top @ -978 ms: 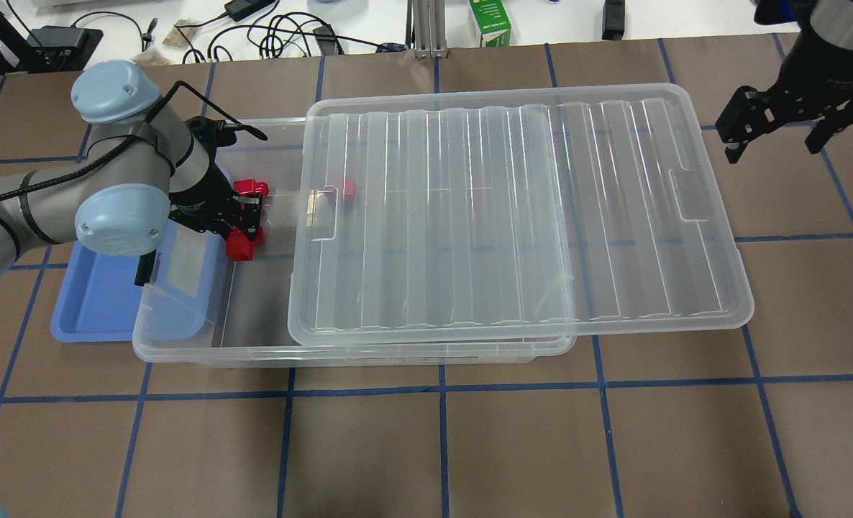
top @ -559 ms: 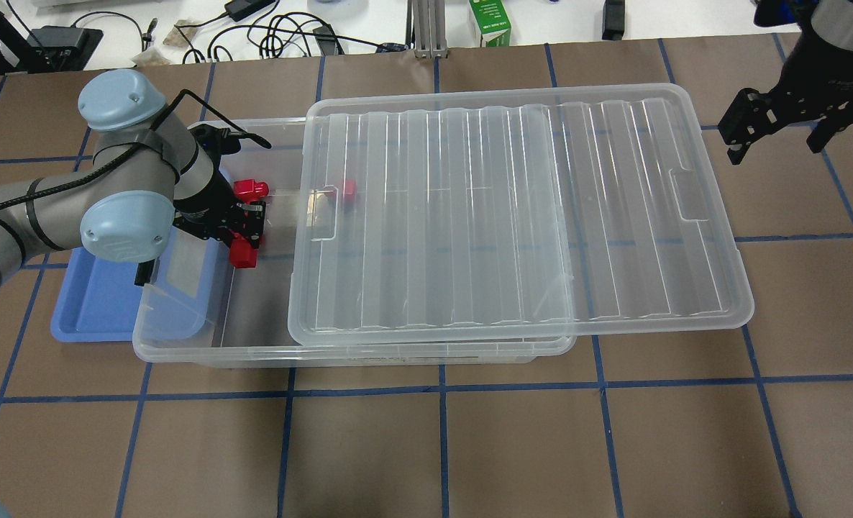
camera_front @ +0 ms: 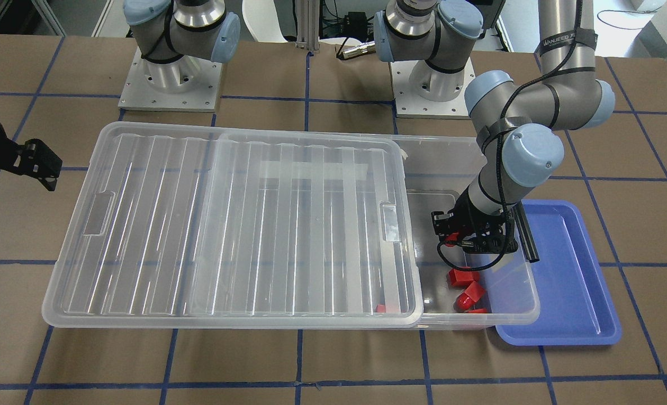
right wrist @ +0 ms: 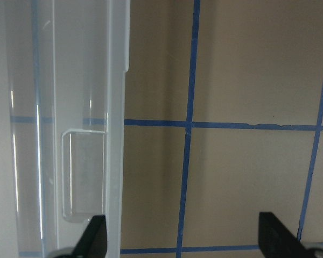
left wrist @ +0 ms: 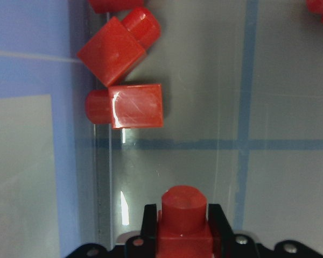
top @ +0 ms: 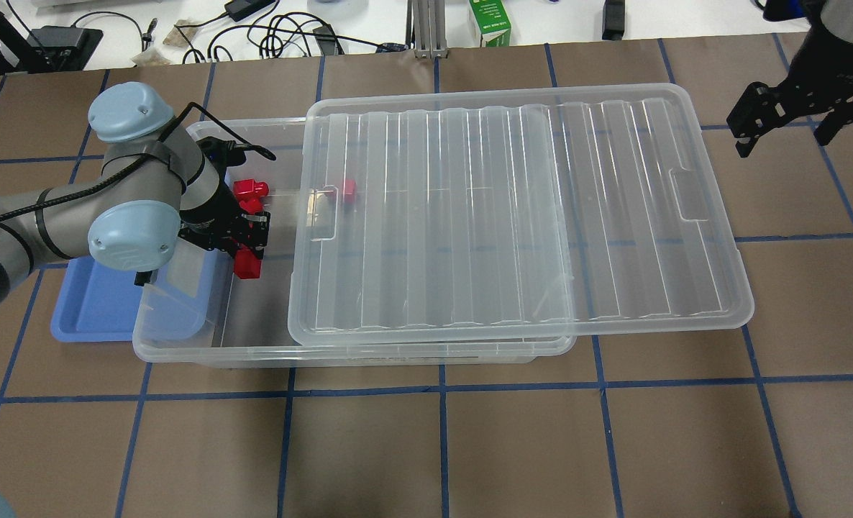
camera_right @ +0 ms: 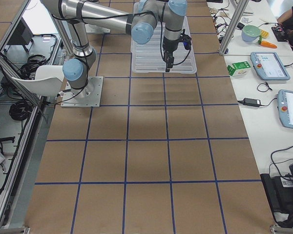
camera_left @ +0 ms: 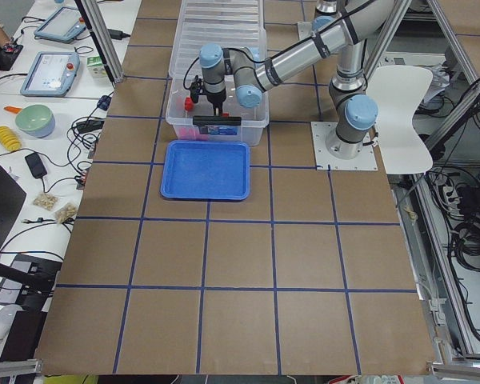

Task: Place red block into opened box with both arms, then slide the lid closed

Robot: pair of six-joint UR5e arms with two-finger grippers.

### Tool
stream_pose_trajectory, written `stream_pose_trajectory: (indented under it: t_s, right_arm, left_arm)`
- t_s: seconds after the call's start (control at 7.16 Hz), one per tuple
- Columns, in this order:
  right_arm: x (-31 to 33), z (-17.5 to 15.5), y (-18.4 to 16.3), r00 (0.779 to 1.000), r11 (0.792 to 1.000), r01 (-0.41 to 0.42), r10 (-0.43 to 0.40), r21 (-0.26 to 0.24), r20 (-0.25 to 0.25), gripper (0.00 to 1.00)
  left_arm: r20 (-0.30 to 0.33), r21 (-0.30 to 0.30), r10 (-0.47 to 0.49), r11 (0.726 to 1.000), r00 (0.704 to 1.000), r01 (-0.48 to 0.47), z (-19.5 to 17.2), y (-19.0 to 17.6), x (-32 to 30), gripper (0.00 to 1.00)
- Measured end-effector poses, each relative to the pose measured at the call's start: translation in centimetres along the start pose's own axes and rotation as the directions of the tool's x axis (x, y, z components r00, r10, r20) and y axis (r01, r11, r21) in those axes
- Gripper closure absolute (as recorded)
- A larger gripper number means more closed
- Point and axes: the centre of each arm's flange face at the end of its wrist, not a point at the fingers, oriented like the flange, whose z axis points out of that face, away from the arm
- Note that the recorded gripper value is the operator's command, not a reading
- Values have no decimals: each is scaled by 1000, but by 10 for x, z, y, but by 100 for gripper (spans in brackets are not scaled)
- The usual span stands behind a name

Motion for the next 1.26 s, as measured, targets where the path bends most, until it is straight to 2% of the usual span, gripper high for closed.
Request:
stream_pose_trajectory:
  t_s: [0.14, 0.28, 0.42, 0.56, 0.84, 0.98, 1.26]
  right_arm:
    - [2, 5, -8, 1000, 1000, -2, 2, 16, -3, 0]
    - [3, 11, -15, 1000, 1000, -3, 3, 31, -5, 0]
    - [5, 16, -22, 1000, 999, -4, 4, 47, -9, 0]
    - [6, 21, -27, 1000, 998, -4, 4, 56, -12, 0]
    - [7, 25, -31, 1000, 998, -4, 5, 67, -16, 0]
    - [8, 27, -34, 1000, 997, -5, 6, 75, -19, 0]
    - [11, 36, -44, 1000, 995, -6, 9, 95, -27, 0]
  left_arm:
    - [-1, -2, 0, 1000, 1000, 0, 1, 0, 0, 49]
    - [-6, -5, -1, 1000, 1000, 1, 3, 0, 1, 49]
    - [-14, -6, -1, 1000, 1000, 1, 4, -1, 2, 44]
    - [-18, -7, -1, 1000, 1000, 1, 4, -1, 2, 33]
    - [-19, -3, -1, 1000, 1000, 1, 3, -1, 3, 30]
    - [-18, 13, 1, 1000, 1000, -1, -4, -1, 4, 15]
    - [-11, 73, 3, 997, 1000, -3, -32, -2, 7, 12]
